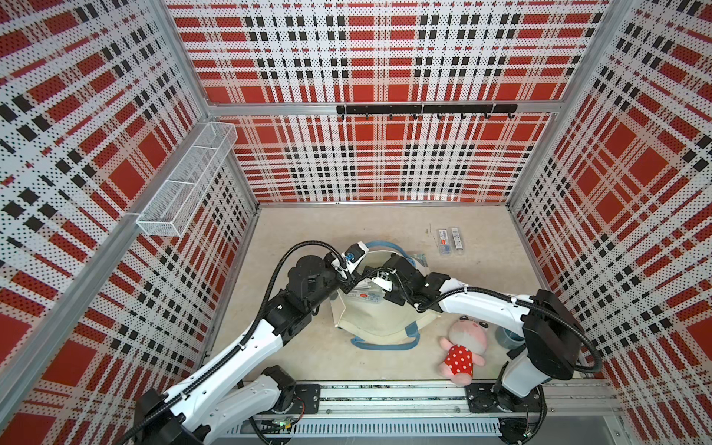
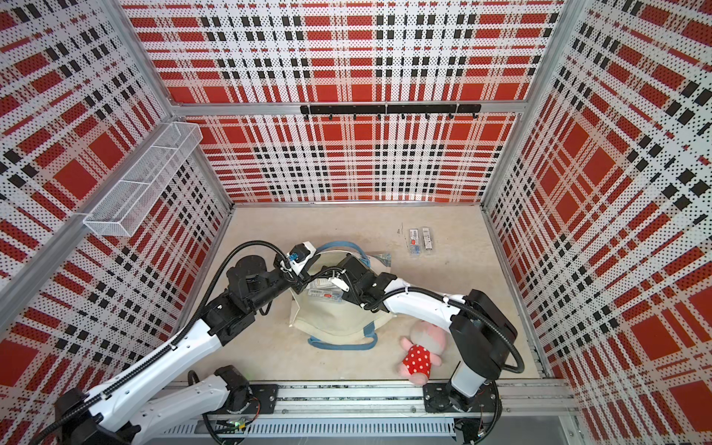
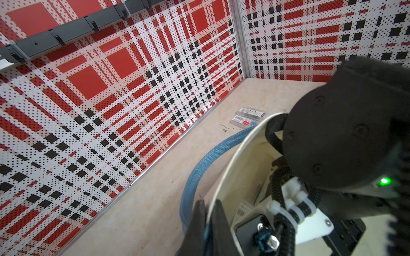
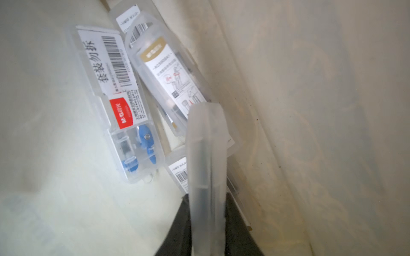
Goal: Take out the compass set from the canvas bag
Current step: Pick up the compass set from the canvas bag, then place the compass set at the center of the board.
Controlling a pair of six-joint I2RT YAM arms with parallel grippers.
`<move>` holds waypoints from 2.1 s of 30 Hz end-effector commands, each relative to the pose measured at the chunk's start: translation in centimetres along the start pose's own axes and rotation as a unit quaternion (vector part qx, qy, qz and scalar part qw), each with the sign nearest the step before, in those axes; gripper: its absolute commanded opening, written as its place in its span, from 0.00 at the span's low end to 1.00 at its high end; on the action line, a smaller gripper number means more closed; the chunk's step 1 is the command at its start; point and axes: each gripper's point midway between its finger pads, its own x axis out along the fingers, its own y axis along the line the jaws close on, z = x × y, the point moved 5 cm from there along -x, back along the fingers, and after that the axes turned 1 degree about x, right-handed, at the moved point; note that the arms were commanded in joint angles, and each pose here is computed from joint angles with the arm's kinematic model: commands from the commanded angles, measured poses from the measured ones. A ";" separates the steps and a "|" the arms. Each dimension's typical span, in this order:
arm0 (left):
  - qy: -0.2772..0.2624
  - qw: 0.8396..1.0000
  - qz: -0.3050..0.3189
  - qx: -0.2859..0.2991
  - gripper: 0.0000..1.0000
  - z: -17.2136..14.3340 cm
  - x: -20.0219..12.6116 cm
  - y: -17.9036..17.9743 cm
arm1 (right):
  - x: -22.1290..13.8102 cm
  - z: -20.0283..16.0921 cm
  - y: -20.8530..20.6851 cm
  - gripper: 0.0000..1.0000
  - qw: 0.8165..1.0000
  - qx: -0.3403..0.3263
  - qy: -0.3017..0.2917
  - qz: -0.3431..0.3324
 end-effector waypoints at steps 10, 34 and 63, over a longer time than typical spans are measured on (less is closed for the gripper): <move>-0.053 0.997 0.048 -0.004 0.00 2.6 -0.7 1.7 | -7.1 3.3 1.5 0.17 0.988 0.021 -0.132 0.080; -0.076 0.995 0.064 -0.020 0.00 3.1 -1.2 3.0 | -13.4 4.6 2.8 0.18 0.969 -0.025 -0.205 0.134; -0.076 0.996 0.048 -0.030 0.00 3.2 -0.1 2.9 | -4.6 -18.2 -29.0 0.13 0.837 0.507 0.117 -0.166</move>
